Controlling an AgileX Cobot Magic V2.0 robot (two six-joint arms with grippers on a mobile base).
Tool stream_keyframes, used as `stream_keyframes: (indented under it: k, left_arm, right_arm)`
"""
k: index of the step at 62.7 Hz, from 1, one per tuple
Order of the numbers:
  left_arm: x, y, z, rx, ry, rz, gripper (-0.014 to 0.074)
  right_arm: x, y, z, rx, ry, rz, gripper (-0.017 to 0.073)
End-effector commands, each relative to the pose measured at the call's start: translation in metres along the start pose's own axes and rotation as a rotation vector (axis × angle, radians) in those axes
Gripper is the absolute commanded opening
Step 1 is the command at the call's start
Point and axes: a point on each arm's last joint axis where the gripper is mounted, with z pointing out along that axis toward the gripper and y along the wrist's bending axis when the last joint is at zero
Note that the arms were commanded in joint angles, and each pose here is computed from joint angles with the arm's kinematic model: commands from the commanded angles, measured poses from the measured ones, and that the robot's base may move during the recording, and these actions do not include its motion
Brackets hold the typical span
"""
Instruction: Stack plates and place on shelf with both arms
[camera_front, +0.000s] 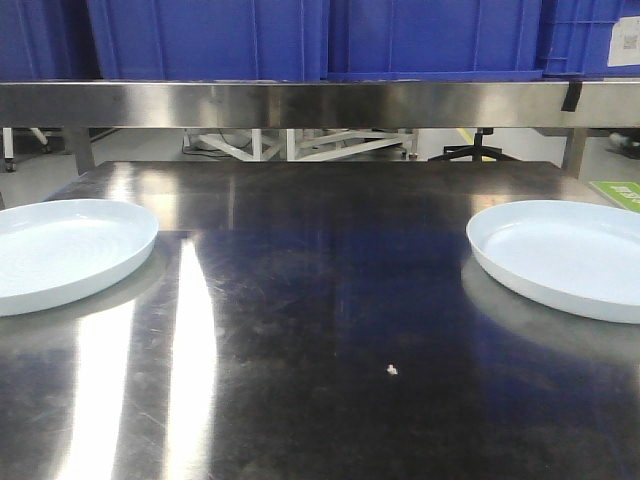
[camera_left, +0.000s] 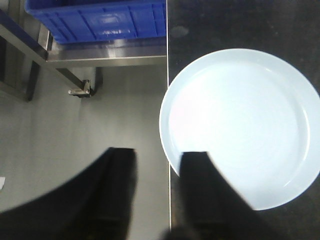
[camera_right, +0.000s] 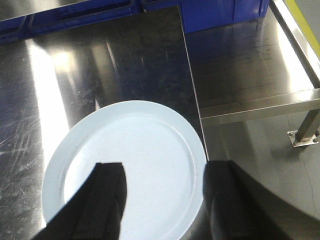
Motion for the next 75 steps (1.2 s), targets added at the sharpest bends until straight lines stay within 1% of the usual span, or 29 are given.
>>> stream_keyframes:
  k: [1, 12, 17, 23, 29, 33, 39, 49, 58, 75]
  left_arm:
    - [-0.015, -0.001, 0.003, 0.0, -0.079, -0.005, 0.0486]
    - [-0.017, -0.002, 0.04, 0.003, 0.013, -0.018, 0.0485]
    - [-0.016, 0.005, 0.061, -0.011, 0.053, -0.048, 0.0485]
    - [-0.014, 0.012, 0.077, -0.026, 0.089, -0.086, 0.0485]
    - [-0.013, 0.018, 0.088, -0.031, 0.103, -0.107, 0.0485]
    - [-0.013, 0.02, 0.096, -0.032, 0.107, -0.112, 0.0485]
    - [-0.014, 0.018, 0.105, -0.021, 0.104, -0.124, 0.0485]
    - [-0.018, 0.015, 0.115, 0.011, 0.057, -0.166, 0.0485]
    - [-0.019, 0.015, 0.123, 0.013, 0.043, -0.17, 0.0485]
    - [-0.013, 0.014, 0.149, 0.016, 0.092, -0.169, 0.0485]
  right_arm:
    - [-0.02, 0.004, -0.006, -0.024, -0.13, -0.013, 0.0478]
    - [-0.02, 0.004, -0.006, -0.024, -0.128, -0.013, 0.0478]
    - [-0.019, 0.004, -0.006, -0.022, -0.121, -0.013, 0.0478]
    - [-0.019, 0.004, -0.006, -0.022, -0.121, -0.013, 0.0478]
    - [-0.019, 0.004, -0.006, -0.022, -0.121, -0.013, 0.0478]
    - [-0.019, 0.004, -0.006, -0.022, -0.121, -0.013, 0.0478]
    - [-0.019, 0.004, -0.006, -0.022, -0.121, -0.013, 0.0478]
    - [-0.018, 0.004, -0.006, -0.02, -0.112, -0.013, 0.0478]
    - [-0.017, 0.003, -0.005, -0.017, -0.101, -0.013, 0.0478]
    - [-0.017, 0.003, -0.005, -0.017, -0.1, -0.013, 0.0478]
